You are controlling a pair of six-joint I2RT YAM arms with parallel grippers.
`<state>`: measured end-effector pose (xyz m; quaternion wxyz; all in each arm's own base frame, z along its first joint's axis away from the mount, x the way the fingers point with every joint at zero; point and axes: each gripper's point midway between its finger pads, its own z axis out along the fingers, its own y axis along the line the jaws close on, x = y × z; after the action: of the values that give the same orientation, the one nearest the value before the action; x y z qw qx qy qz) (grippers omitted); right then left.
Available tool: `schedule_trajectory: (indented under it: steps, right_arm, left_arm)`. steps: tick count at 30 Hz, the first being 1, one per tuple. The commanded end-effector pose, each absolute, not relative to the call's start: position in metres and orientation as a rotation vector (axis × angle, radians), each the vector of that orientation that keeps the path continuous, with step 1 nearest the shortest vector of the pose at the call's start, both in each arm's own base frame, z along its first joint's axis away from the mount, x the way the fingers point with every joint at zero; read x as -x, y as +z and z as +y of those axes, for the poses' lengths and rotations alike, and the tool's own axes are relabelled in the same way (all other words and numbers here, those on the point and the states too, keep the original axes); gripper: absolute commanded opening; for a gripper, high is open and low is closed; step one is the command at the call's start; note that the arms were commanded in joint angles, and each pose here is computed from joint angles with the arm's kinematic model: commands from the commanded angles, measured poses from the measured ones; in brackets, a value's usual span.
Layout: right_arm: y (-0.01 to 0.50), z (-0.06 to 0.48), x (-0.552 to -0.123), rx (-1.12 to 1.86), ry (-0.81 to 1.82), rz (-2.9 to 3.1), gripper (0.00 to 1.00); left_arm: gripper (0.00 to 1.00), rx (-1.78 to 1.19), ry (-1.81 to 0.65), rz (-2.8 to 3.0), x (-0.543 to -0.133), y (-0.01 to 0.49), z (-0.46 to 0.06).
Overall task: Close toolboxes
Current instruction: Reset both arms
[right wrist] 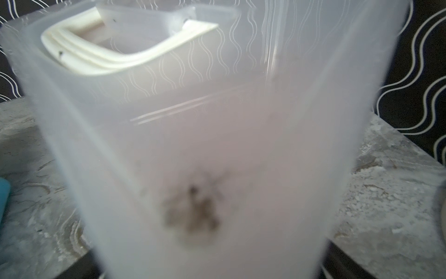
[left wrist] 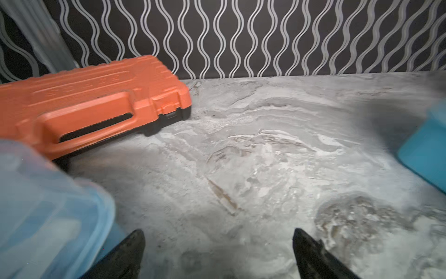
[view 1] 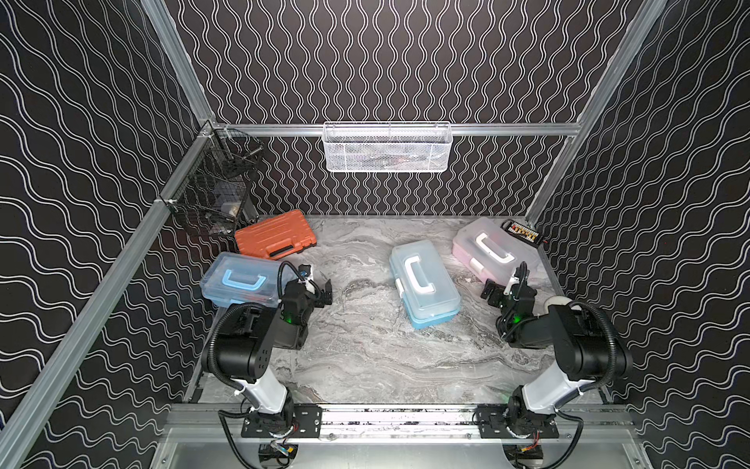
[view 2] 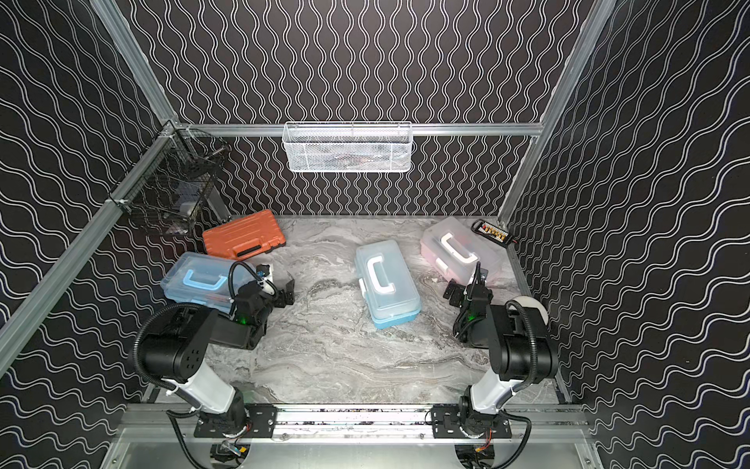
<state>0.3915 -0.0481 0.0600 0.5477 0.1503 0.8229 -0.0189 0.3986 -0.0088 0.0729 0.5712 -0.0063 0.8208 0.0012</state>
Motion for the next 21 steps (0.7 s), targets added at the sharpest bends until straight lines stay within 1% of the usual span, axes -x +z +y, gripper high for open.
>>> schedule_trajectory:
  steps: [1, 21]
  right_arm:
    - [0.0739, -0.0442, -0.3992, -0.327, -0.027, 1.898, 0.99]
    - [0.0740, -0.0444, -0.3991, -0.328, -0.028, 1.898, 0.99]
  left_arm:
    - [0.99, 0.020, 0.067, 1.919, -0.4002, 0.0758, -0.0012]
    - [0.99, 0.022, 0.070, 1.919, -0.3998, 0.0755, -0.0008]
